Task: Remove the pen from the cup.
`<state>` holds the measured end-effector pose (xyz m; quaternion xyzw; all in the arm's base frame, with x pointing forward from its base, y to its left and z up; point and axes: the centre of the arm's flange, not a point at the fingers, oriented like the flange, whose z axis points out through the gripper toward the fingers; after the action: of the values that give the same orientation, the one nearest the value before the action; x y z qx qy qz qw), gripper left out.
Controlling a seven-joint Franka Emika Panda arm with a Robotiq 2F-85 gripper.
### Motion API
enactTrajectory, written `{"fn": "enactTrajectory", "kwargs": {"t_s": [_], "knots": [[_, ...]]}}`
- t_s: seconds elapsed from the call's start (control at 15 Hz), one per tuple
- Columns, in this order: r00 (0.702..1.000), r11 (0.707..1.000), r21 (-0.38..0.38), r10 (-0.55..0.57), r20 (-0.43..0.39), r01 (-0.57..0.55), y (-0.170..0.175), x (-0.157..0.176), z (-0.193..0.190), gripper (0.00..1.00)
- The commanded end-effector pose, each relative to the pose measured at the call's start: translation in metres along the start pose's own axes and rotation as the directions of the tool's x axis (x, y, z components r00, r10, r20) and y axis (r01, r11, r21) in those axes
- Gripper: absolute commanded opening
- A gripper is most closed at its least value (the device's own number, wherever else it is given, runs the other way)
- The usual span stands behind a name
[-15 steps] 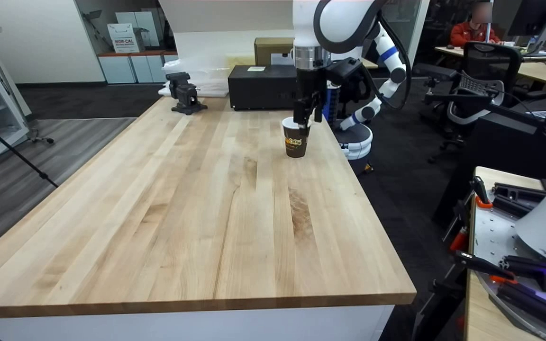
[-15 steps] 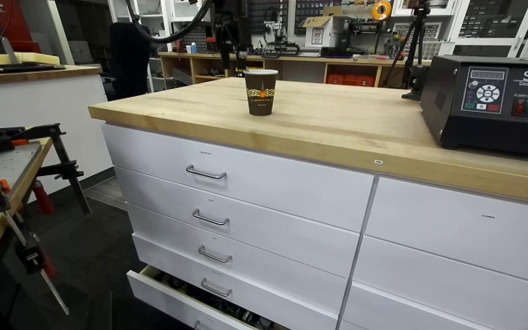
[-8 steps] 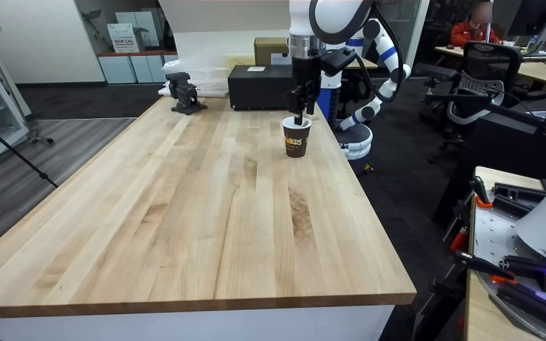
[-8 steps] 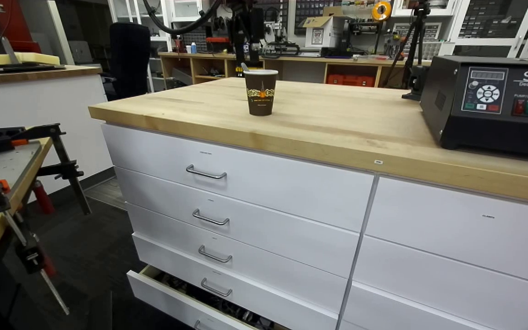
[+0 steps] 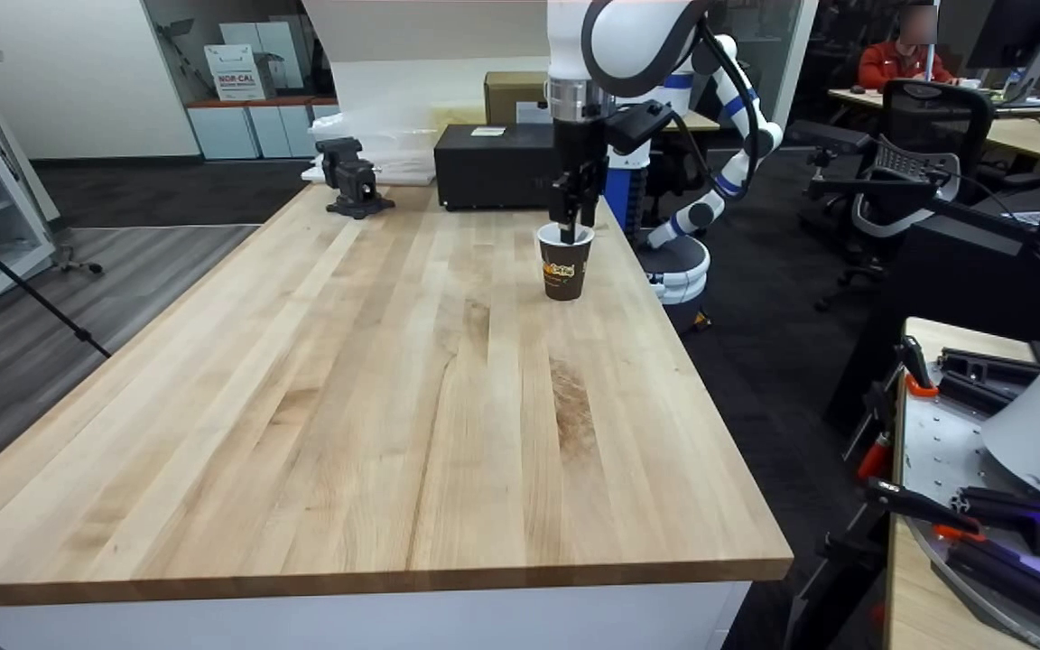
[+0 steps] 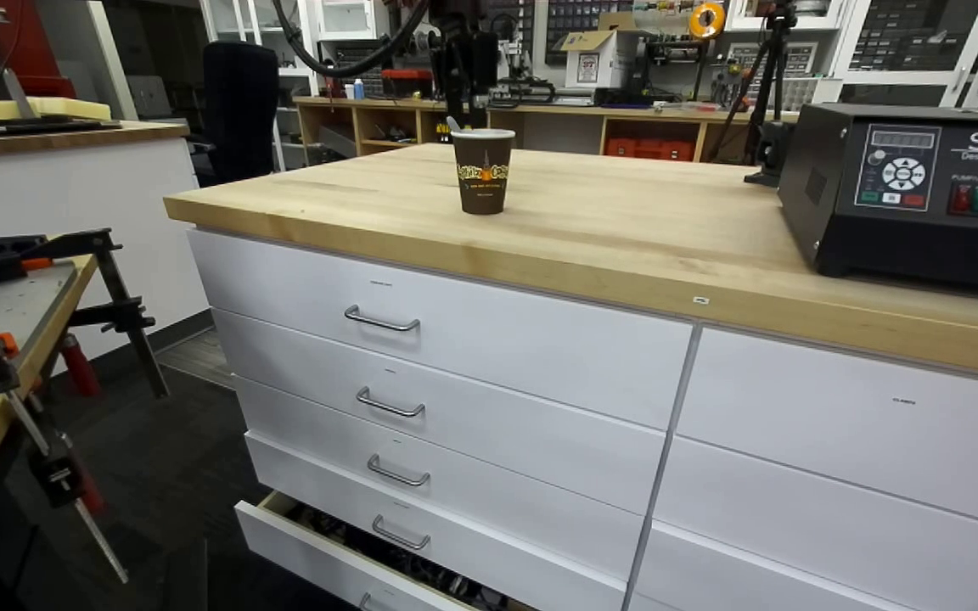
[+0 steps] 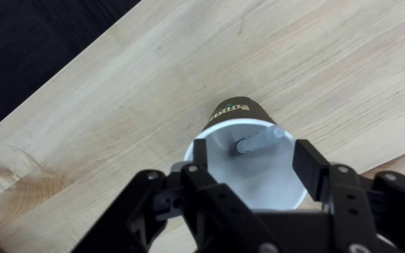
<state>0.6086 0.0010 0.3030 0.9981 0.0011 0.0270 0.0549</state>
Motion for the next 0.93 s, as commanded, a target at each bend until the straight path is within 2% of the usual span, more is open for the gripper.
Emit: {"fn": "enactTrajectory", "kwargs": {"t_s": [0.0, 0.27, 0.47, 0.53, 0.6, 0.67, 0.87], "knots": [[1.0, 1.0, -0.005, -0.002, -0.008, 0.002, 0.002, 0.008, 0.008, 0.35], [1.0, 1.0, -0.008, 0.0, -0.002, 0.0, 0.007, 0.016, 0.007, 0.07], [1.0, 1.0, -0.014, 0.004, -0.004, -0.004, 0.011, 0.023, 0.001, 0.02], [1.0, 1.0, -0.016, 0.005, -0.006, -0.005, 0.012, 0.024, -0.001, 0.13], [1.0, 1.0, -0.02, 0.007, -0.011, -0.007, 0.009, 0.022, -0.002, 0.28], [1.0, 1.0, -0.022, 0.007, -0.014, -0.008, 0.007, 0.02, -0.002, 0.3], [1.0, 1.0, -0.03, 0.004, -0.003, -0.004, 0.004, 0.018, -0.003, 0.47]]}}
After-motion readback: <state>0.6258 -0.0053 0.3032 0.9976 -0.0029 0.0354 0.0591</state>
